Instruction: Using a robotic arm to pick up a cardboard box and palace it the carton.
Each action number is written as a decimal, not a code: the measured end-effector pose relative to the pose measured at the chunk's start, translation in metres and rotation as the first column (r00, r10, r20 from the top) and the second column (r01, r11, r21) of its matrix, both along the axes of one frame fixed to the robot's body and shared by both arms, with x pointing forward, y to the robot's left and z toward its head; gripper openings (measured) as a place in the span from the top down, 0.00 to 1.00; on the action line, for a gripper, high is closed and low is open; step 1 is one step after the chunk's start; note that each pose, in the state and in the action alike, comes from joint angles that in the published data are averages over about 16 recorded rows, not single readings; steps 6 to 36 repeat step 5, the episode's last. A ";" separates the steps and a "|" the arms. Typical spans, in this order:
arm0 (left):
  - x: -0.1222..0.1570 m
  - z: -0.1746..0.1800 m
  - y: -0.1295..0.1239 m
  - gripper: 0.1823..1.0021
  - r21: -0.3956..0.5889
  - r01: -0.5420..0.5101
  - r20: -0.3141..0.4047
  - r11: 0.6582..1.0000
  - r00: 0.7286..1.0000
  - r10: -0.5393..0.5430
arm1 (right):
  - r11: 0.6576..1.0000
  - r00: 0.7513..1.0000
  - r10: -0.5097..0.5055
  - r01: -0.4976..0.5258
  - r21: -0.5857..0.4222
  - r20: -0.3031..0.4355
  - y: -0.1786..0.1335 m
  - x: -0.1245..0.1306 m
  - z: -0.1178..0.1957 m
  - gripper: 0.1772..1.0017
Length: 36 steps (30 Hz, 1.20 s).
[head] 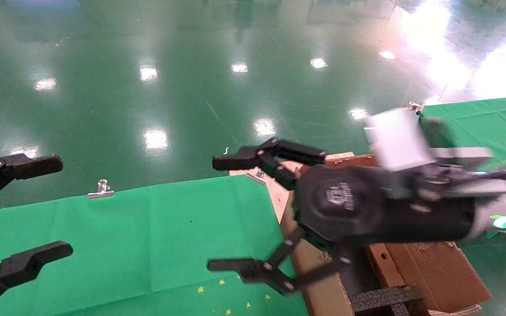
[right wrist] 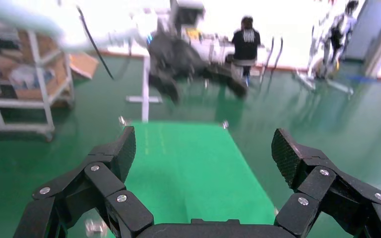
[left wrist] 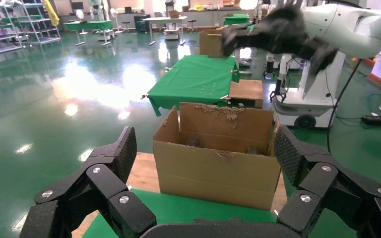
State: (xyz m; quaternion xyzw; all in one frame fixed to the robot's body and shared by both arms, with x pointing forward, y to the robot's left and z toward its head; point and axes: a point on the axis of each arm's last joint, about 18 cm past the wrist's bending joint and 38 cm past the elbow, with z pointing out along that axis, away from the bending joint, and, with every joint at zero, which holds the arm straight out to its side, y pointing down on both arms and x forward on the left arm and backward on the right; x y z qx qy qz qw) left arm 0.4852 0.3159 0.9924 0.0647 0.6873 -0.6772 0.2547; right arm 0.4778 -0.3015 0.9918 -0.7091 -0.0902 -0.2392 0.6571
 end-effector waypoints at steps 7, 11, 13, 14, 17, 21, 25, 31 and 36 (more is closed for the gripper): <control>0.000 0.000 0.000 0.00 0.000 0.000 0.000 1.000 1.000 0.000 | 0.999 0.997 0.041 -0.042 0.023 0.060 -0.003 -0.010 0.003 0.00; 0.000 0.000 0.000 0.00 0.000 0.000 0.000 1.000 1.000 0.000 | 0.999 0.997 0.041 -0.042 0.023 0.060 -0.003 -0.010 0.003 0.00; 0.000 0.000 0.000 0.00 0.000 0.000 0.000 1.000 1.000 0.000 | 0.999 0.997 0.041 -0.042 0.023 0.060 -0.003 -0.010 0.003 0.00; 0.000 0.000 0.000 0.00 0.000 0.000 0.000 1.000 1.000 0.000 | 0.999 0.997 0.041 -0.042 0.023 0.060 -0.003 -0.010 0.003 0.00; 0.000 0.000 0.000 0.00 0.000 0.000 0.000 1.000 1.000 0.000 | 0.999 0.997 0.041 -0.042 0.023 0.060 -0.003 -0.010 0.003 0.00; 0.000 0.000 0.000 0.00 0.000 0.000 0.000 1.000 1.000 0.000 | 0.999 0.997 0.041 -0.042 0.023 0.060 -0.003 -0.010 0.003 0.00; 0.000 0.000 0.000 0.00 0.000 0.000 0.000 1.000 1.000 0.000 | 0.999 0.997 0.041 -0.042 0.023 0.060 -0.003 -0.010 0.003 0.00; 0.000 0.000 0.000 0.00 0.000 0.000 0.000 1.000 1.000 0.000 | 0.999 0.997 0.041 -0.042 0.023 0.060 -0.003 -0.010 0.003 0.00; 0.000 0.000 0.000 0.00 0.000 0.000 0.000 1.000 1.000 0.000 | 0.999 0.997 0.041 -0.042 0.023 0.060 -0.003 -0.010 0.003 0.00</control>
